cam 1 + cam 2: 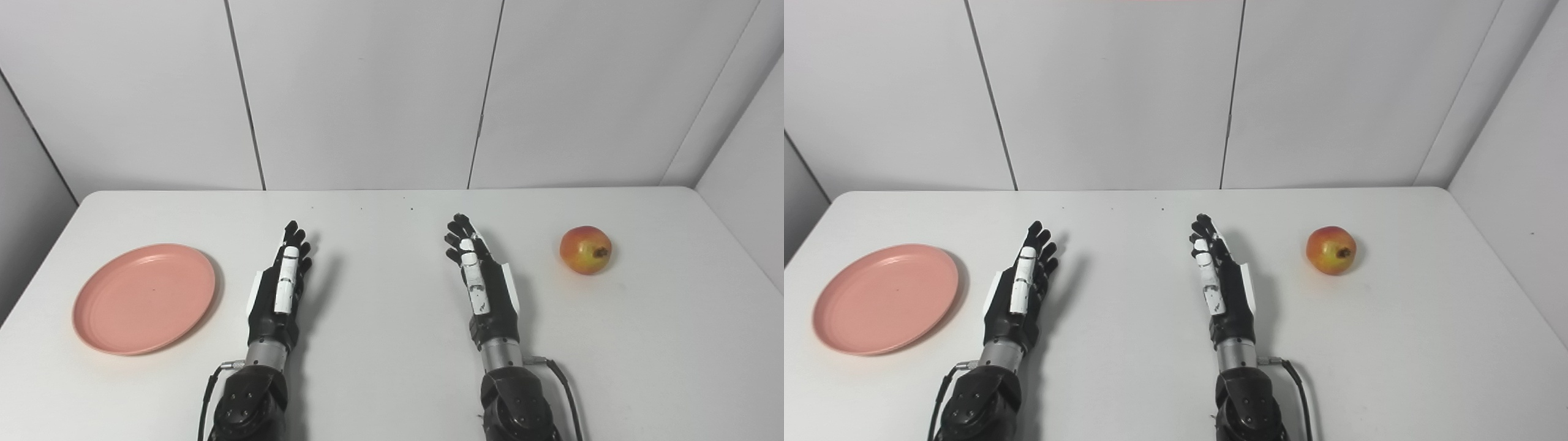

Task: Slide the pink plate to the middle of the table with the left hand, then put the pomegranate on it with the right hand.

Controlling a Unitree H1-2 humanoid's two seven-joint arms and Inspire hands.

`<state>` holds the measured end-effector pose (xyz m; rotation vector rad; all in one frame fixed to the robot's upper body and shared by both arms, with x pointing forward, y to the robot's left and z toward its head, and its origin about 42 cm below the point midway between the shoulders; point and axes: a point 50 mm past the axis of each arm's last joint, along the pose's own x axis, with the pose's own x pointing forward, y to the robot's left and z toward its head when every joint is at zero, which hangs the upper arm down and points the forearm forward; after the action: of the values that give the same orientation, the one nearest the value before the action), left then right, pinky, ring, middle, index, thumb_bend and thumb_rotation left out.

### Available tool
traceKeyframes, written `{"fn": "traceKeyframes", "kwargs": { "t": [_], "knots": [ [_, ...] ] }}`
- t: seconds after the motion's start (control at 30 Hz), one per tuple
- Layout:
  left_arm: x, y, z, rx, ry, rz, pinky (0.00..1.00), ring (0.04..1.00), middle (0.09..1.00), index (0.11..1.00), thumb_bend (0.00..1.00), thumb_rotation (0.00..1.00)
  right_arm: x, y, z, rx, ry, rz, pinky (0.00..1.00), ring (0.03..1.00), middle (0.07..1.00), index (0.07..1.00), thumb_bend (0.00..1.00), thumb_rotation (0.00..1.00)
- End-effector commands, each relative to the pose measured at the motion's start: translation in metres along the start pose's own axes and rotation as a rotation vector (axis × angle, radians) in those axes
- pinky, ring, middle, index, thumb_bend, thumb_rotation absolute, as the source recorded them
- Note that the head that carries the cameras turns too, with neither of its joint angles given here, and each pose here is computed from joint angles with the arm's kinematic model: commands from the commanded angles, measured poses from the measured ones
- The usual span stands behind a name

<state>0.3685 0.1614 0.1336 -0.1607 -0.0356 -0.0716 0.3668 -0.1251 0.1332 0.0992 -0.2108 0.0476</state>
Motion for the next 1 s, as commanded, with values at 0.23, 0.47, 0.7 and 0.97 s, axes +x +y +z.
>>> {"fn": "traceKeyframes", "kwargs": {
  "t": [0.23, 0.47, 0.7, 0.97],
  "knots": [
    [0.0074, -0.0033, 0.0094, 0.005, -0.017, -0.008, 1.00, 0.985, 0.998, 0.989, 0.46, 0.97, -0.0051, 0.0004, -0.0041, 0.002, -0.004, -0.005, 0.88, 0.882, 0.886, 0.889, 0.65, 0.96],
    [0.0072, -0.0034, 0.0092, 0.003, -0.021, -0.009, 1.00, 0.983, 0.997, 0.991, 0.45, 0.98, -0.0044, 0.0002, -0.0040, -0.002, -0.009, -0.003, 0.88, 0.881, 0.887, 0.886, 0.64, 0.96],
    [0.0071, -0.0034, 0.0093, -0.004, -0.019, -0.011, 1.00, 0.987, 0.998, 0.994, 0.45, 0.97, -0.0036, 0.0005, -0.0037, 0.002, -0.007, -0.002, 0.88, 0.882, 0.887, 0.887, 0.64, 0.96],
    [0.0071, -0.0037, 0.0095, -0.005, -0.017, -0.009, 0.99, 0.986, 0.996, 0.991, 0.45, 0.97, -0.0027, 0.0002, -0.0031, -0.003, -0.004, -0.005, 0.88, 0.883, 0.887, 0.888, 0.65, 0.96]
  ]
}}
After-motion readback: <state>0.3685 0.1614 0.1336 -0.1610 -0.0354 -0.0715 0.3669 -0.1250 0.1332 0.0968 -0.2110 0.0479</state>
